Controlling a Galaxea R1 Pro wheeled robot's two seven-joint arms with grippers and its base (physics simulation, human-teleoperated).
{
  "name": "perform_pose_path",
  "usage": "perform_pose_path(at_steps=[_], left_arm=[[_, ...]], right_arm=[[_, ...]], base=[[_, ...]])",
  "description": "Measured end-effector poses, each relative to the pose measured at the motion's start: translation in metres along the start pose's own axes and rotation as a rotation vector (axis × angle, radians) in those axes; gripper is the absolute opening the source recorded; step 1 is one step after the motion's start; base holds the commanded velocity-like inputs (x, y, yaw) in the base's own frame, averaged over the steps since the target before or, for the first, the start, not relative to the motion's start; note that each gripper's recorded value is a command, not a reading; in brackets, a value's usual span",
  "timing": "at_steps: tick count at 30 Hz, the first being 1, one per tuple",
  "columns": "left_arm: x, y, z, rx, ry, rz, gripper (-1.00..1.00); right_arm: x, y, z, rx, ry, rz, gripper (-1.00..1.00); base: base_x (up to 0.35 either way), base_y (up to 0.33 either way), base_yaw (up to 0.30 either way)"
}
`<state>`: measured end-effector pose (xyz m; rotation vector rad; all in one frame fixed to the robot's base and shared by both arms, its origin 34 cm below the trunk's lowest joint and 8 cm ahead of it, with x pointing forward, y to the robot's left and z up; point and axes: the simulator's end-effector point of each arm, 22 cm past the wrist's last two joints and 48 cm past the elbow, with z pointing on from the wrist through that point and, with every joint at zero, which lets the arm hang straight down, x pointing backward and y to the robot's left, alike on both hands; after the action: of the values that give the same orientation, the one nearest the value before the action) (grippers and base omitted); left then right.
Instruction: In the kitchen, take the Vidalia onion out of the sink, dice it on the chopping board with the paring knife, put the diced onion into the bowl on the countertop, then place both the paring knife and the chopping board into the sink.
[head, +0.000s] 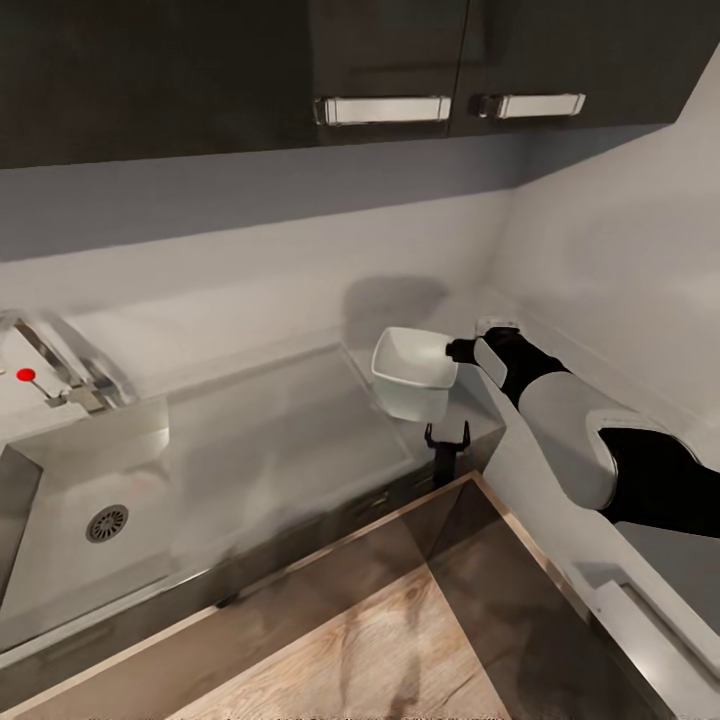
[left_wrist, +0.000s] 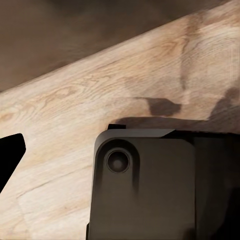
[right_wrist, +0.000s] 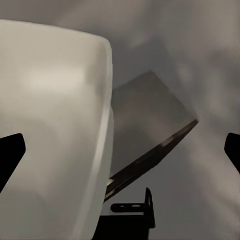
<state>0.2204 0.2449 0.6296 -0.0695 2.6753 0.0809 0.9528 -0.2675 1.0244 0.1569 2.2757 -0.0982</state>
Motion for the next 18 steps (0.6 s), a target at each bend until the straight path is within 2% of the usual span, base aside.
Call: perform_pose_path(at_steps=[18], left_arm=[[0.011,0.0,-0.002,0.0,0.029,0.001,1.0]], right_arm=[[0.018,0.001,0.016,-0.002,0.029,0.0,1.0]], base=[[0.0,0.0,0.0]])
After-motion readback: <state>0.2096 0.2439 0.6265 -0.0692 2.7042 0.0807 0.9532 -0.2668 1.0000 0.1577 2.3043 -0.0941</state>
